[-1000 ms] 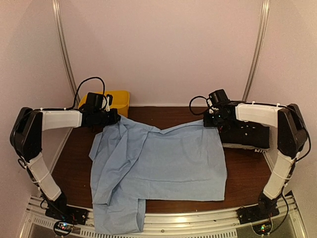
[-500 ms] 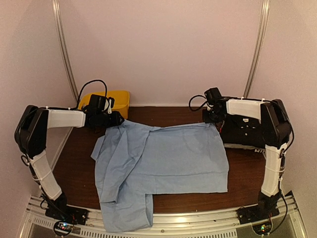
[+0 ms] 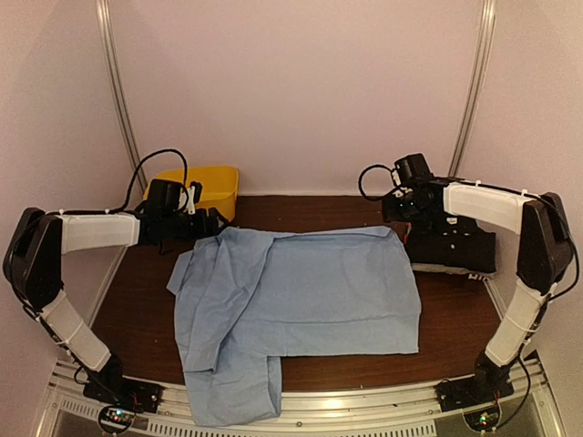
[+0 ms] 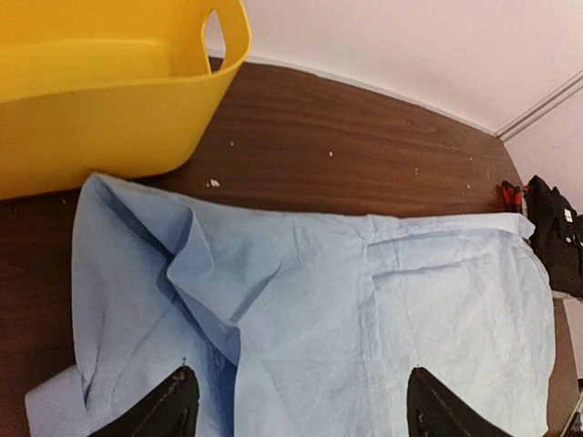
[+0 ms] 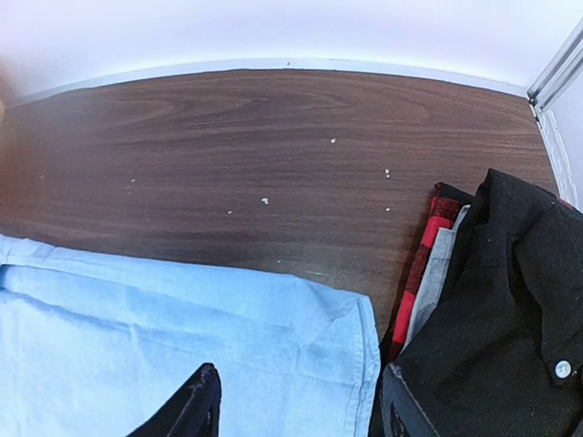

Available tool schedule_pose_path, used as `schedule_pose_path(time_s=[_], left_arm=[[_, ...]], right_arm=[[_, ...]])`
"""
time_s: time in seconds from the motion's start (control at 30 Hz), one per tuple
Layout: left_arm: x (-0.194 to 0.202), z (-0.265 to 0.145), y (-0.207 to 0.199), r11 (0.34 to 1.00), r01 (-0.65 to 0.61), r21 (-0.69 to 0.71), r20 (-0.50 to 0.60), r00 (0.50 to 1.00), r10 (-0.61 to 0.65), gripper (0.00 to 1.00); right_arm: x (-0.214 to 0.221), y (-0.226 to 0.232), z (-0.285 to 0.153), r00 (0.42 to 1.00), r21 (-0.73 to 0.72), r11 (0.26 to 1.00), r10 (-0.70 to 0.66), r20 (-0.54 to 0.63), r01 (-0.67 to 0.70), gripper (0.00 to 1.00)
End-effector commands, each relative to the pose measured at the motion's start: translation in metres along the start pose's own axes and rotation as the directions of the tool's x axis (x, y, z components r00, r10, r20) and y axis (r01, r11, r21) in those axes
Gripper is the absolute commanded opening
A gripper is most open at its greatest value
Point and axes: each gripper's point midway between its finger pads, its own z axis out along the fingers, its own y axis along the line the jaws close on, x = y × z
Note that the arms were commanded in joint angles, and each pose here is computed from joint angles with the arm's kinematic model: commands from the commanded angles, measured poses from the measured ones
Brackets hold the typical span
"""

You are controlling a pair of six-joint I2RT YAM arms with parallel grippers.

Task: Fold and stack the long sleeve shirts
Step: Flatten out the crumpled shirt at the center of the board, then pick up the sleeve from the center of the board.

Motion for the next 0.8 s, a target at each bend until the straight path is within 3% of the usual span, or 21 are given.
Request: schedule_pose_path(time_s=[0.0, 0.2, 0.37, 0.77], left_arm=[[0.026, -0.007, -0.009, 0.995, -0.002, 0.104, -0.035, 0.999, 0.006, 0.81], [0.062, -0.006, -0.006, 0.987, -0.008, 0.161, -0.095, 0.995, 0.024, 0.82], [0.085, -0.011, 0.0, 0.987, 0.016, 0.159, -0.138, 0.99, 0.007, 0.78], [0.136, -0.088, 0.007, 0.999, 0.038, 0.005, -0.182, 0.983, -0.037, 0.76]], right_arm=[[0.014, 0.03, -0.025, 1.0, -0.14, 0.99, -0.007, 0.022, 0.01, 0.61], [0.044, 0.064, -0.05, 1.0, -0.276, 0.961, -0.023, 0.007, 0.024, 0.61], [0.065, 0.073, -0.053, 0.999, -0.3, 0.954, -0.029, -0.022, 0.021, 0.61], [0.106, 0.079, -0.047, 0.997, -0.334, 0.942, -0.005, -0.079, -0.021, 0.61]])
